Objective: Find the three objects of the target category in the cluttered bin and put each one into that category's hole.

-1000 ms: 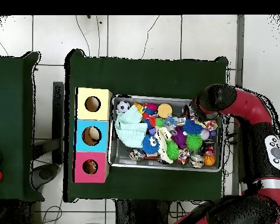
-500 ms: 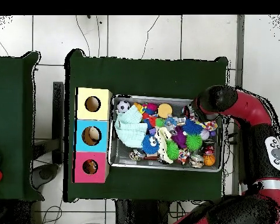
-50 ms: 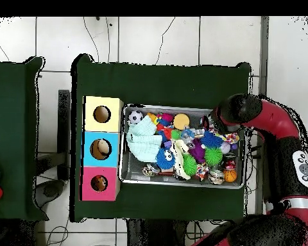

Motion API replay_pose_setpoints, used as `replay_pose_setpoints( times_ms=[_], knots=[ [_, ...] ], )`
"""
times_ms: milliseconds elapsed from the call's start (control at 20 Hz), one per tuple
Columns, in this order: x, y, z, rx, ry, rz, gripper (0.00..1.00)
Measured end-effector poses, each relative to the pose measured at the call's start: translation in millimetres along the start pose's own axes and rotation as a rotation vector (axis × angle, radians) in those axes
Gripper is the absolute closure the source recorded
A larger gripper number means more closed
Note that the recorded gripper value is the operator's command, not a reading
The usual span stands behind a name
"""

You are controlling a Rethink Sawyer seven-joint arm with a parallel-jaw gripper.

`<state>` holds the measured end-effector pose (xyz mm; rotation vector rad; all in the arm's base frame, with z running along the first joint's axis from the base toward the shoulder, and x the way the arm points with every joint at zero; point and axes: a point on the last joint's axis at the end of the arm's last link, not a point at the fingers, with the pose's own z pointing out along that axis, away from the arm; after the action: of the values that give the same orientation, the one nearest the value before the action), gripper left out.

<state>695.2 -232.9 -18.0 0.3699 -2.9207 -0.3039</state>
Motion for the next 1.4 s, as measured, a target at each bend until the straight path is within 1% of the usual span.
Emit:
replay_pose_setpoints(
  times_ms=[350,750,950,1050,1400],
  knots=[
    [12.2,2,4,-0.031,0.013,0.011,0.00],
    [38.0,10,20,-0.075,0.056,0.015,0.00],
    [45.6,15,27,-0.090,0.065,0.011,0.00],
    [47.0,17,30,-0.092,0.064,0.009,0.00],
    [45.5,15,30,-0.081,0.044,0.010,0.00]
  ],
)
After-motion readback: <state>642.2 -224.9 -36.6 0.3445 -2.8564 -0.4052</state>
